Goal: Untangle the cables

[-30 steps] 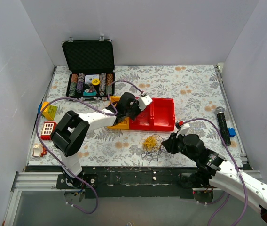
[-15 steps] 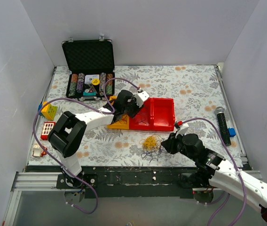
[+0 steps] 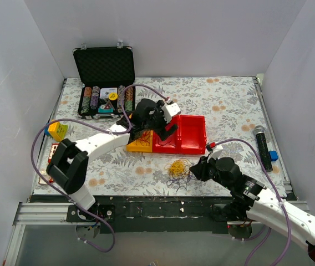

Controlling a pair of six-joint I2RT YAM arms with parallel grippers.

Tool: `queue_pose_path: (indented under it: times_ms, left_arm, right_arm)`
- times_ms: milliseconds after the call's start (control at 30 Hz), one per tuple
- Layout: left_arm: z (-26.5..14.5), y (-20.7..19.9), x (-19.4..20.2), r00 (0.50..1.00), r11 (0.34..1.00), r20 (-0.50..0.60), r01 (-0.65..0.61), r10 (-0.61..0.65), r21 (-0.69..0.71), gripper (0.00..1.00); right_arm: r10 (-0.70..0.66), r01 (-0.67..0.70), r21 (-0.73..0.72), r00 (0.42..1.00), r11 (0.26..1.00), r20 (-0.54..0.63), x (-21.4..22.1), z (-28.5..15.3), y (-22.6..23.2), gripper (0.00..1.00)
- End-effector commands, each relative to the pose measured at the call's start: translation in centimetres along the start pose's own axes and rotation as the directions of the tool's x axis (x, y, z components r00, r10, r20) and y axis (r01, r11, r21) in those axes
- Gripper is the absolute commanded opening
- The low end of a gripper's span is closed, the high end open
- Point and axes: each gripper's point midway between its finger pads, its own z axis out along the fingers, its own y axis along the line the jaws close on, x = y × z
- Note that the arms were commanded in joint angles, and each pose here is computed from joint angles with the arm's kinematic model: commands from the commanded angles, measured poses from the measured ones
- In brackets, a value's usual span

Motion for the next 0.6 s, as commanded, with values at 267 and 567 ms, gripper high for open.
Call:
queue_pose_path:
  times_ms: [267,567]
  left_arm:
    - [-5.7,-15.7,1.9,0.995,0.855,0.06,-0.098,0.078,0.509,0.77]
    - [-3.1,-16.3,1.2,0.991,0.852,0.103,-0.127,0.087,0.507,0.79]
  right_arm:
    - [0.022,-0.027,0.061,0.997,0.998,0.079,-2.1,-1.1,-0.7,0.48]
    - [0.061,-0.071,0.145,0.995,0.987,0.073,-2.2,-1.2,-1.9,0.48]
